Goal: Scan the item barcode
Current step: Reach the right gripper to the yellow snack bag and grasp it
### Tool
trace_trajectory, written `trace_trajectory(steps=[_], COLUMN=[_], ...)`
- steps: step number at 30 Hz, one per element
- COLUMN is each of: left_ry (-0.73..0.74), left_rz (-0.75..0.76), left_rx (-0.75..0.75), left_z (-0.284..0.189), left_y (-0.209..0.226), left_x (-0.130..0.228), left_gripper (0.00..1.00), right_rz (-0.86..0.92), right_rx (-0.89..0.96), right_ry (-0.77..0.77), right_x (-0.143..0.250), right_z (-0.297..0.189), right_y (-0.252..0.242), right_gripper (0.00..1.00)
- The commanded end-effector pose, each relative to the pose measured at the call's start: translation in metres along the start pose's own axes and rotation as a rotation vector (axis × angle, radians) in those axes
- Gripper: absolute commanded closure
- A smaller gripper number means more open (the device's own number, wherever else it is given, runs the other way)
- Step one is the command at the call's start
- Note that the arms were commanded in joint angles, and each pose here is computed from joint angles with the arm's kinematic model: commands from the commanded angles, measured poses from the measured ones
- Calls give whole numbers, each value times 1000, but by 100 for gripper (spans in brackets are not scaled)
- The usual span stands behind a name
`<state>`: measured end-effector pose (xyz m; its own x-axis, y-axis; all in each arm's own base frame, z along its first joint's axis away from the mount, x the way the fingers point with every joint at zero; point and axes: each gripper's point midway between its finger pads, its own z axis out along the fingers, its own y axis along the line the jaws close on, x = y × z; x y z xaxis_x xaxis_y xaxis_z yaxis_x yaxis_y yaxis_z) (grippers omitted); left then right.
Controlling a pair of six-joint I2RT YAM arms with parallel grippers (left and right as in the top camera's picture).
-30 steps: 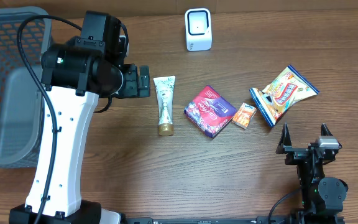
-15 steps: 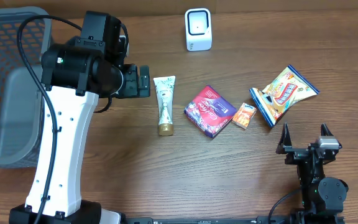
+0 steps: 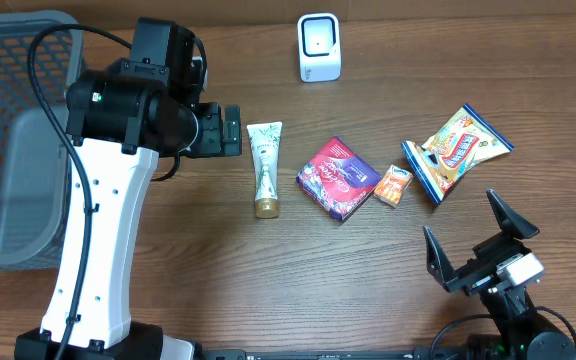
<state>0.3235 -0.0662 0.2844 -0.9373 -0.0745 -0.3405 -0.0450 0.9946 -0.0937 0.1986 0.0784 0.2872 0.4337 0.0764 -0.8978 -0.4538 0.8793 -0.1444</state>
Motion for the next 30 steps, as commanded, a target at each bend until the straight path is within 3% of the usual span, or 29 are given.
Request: trace_trajectory(steps=[1,6,11,15,18,21,26,30], left_ry=[-3,-3,-3,-3,-3,-3,-3,-3], left_rz=[-18,-19,-19,-19,-19,-19,-19,-19], left_rx=[-14,-14,-14,-14,-14,-14,-14,-14], left_z=[1,1,1,1,1,1,1,1], left_y=[4,4,4,4,4,4,4,4], left_x=[-1,-1,-1,-1,-1,-1,-1,-1], left_gripper=[0,0,0,0,0,0,0,0], right_rz=[17,87,212,360,543,630,771,822], right_rx=[96,231,222,28,-259,-327,-152,362], right_ry=[-23,140,410,569,663,715,821,1035], right_x=[-28,-44,-37,-23,1,22,58,93], right_z=[4,17,43,62,69,76,88,69], right_y=[-16,-44,-53,-26,15,19,-5,-65], right_gripper=[0,0,0,0,0,0,0,0])
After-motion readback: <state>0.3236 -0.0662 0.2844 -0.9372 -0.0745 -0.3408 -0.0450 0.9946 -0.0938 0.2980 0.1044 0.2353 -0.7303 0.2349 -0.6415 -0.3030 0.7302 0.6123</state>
